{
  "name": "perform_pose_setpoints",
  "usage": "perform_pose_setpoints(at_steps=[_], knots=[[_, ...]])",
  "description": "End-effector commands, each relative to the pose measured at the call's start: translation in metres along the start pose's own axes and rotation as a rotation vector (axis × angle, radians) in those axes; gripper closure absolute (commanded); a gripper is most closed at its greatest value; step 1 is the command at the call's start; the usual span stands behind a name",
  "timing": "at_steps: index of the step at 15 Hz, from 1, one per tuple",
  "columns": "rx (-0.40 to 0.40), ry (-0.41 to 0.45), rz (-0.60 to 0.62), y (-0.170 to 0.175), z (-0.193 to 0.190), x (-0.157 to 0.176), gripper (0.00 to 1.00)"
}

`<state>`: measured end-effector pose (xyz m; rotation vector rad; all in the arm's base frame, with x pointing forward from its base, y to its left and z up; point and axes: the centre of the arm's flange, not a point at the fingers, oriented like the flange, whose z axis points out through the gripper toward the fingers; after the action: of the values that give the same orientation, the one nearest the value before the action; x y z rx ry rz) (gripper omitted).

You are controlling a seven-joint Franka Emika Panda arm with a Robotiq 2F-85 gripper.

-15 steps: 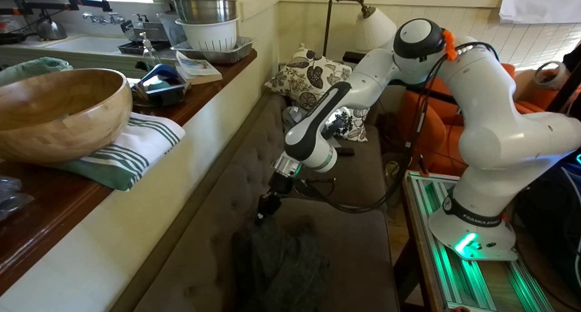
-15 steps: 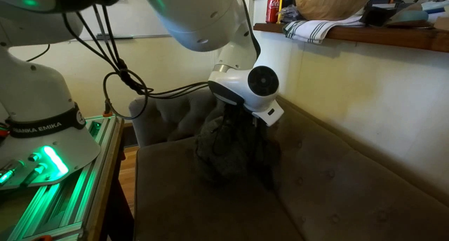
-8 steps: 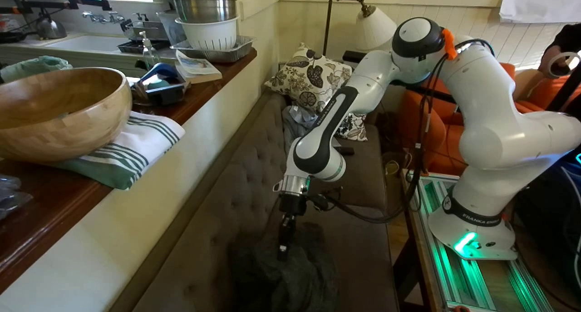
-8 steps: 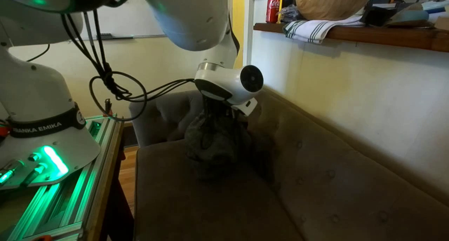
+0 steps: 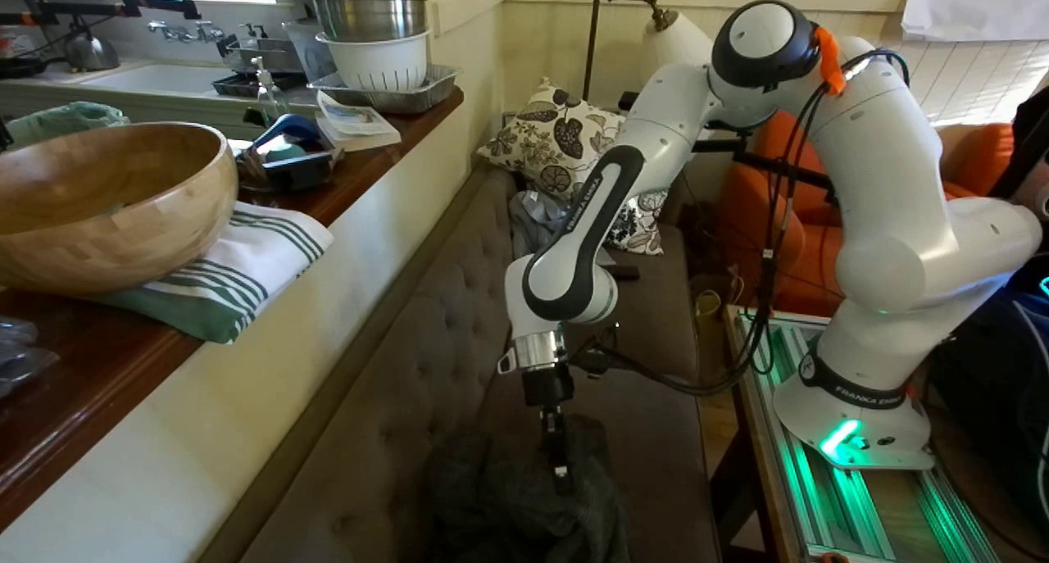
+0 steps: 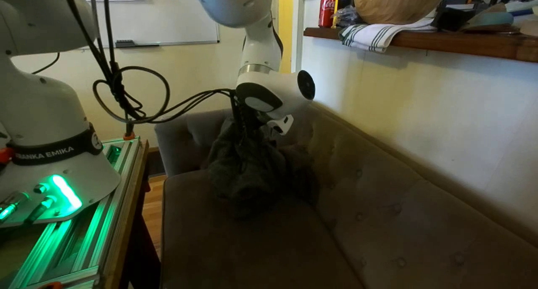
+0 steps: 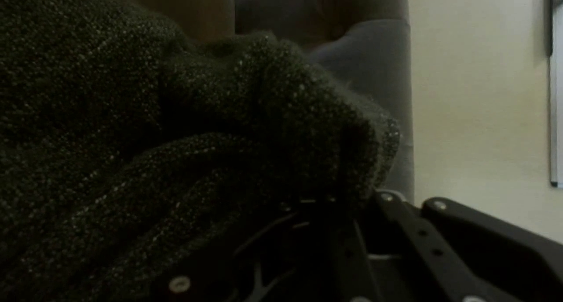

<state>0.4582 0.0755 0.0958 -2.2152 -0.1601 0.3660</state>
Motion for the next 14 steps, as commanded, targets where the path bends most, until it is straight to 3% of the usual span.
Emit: perform_pose_setpoints(at_steps=[1, 4, 9, 14], knots=[[-0.064, -0.187, -0.013, -0.005, 0.025, 0.062, 0.97], [-0.173, -0.310, 0.027, 0.002, 0.047, 0.096, 0.97], [-0.478, -0.278, 0.116, 0.029, 0.071, 0.110, 0.97], [-0.701, -0.166, 0.257, 0.052, 0.092, 0.078, 0.97]])
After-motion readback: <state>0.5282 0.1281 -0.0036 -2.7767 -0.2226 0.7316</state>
